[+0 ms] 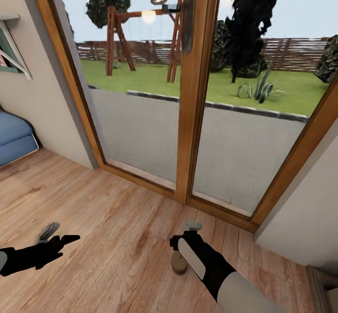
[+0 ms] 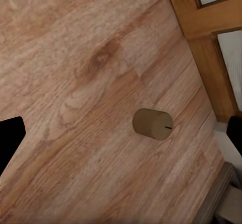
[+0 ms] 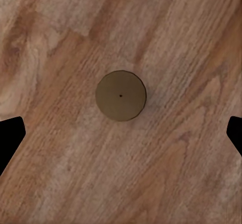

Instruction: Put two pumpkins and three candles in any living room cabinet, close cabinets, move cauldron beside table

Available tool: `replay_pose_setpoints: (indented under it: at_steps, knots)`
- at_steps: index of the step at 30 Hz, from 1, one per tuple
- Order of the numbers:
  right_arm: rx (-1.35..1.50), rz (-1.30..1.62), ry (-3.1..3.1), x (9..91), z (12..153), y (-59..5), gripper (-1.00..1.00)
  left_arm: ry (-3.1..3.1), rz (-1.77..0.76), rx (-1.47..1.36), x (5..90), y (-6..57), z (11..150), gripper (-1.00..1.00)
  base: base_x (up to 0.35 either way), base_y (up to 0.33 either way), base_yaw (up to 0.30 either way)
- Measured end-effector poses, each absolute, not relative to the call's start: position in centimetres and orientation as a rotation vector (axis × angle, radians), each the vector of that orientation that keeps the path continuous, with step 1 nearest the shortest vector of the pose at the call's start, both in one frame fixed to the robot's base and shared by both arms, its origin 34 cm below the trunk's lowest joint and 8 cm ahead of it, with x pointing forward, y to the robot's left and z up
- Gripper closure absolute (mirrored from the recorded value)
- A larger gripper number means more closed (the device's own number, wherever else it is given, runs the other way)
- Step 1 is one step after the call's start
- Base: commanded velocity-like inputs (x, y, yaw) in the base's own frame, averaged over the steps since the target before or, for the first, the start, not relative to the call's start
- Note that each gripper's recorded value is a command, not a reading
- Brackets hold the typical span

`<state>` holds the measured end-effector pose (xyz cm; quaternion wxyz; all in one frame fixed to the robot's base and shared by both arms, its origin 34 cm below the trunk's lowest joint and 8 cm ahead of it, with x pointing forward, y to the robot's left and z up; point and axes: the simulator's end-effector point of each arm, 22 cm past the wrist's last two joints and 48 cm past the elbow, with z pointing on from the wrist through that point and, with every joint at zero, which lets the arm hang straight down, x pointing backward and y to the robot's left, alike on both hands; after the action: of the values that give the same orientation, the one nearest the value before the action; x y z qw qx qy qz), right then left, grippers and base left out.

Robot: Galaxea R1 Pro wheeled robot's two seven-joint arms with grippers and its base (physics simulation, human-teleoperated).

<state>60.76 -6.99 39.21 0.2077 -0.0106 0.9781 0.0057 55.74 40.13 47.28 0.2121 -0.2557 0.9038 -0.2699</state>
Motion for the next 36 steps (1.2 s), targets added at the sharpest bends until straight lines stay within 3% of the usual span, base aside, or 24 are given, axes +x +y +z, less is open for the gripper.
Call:
replay_pose_setpoints:
  at_steps: [36]
  knots:
    - [-0.024,0.028,2.726,58.9,31.3,-6.8,-1.00,2.528,-0.750,-0.717,53.7,40.0,39.3,-1.00,0.000,0.000,0.000]
